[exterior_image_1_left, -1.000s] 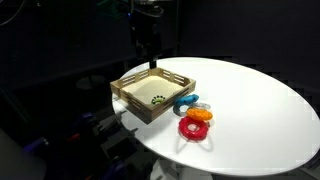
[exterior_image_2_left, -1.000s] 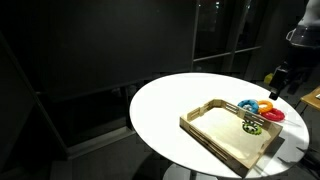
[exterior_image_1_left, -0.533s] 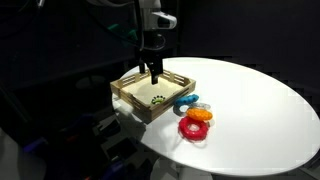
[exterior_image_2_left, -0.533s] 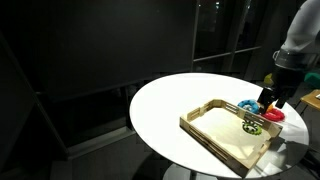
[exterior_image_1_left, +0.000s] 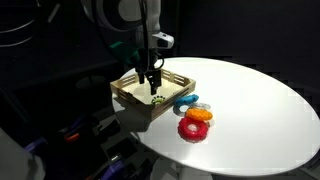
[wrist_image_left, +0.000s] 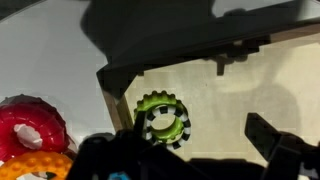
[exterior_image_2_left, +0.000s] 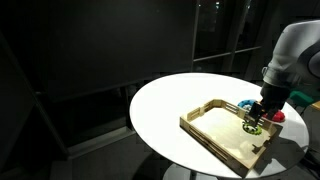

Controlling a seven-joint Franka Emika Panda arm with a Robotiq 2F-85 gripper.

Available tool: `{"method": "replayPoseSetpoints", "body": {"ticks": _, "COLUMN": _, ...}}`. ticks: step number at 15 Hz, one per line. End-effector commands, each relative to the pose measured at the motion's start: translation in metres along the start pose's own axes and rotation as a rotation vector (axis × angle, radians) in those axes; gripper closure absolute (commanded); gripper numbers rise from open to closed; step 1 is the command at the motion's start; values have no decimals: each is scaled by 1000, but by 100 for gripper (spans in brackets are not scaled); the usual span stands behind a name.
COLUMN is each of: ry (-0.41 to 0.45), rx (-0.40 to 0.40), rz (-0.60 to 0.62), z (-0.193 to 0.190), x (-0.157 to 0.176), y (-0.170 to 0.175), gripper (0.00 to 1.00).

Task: Remove the striped black and white ring from the crate and put it on the table

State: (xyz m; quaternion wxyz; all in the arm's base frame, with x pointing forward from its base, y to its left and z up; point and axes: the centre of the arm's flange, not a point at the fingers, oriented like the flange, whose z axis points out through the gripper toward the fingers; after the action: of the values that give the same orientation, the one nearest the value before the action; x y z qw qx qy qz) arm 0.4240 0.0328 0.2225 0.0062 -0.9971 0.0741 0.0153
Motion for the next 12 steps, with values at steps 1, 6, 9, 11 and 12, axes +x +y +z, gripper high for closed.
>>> {"method": "replayPoseSetpoints", "body": {"ticks": 1, "ry": -1, "rx": 0, "rz": -1, "z": 2, "x": 1, "y": -1, "gripper": 0}}
{"method": "replayPoseSetpoints", "body": {"ticks": 6, "ry": 34, "rx": -30, "rz": -6, "z": 1, "x": 7, "y": -3, "gripper": 0}}
{"method": "replayPoseSetpoints", "body": {"ticks": 9, "ry": 66, "rx": -49, "rz": -29, "z": 2, "x": 10, "y": -6, "gripper": 0}}
{"method": "replayPoseSetpoints", "body": {"ticks": 11, "ry": 81, "rx": -50, "rz": -39, "z": 5, "x": 13, "y": -9, "gripper": 0}}
{"method": "replayPoseSetpoints", "body": {"ticks": 12, "ry": 86, "rx": -46, "rz": -42, "z": 7, "x": 13, "y": -11, "gripper": 0}}
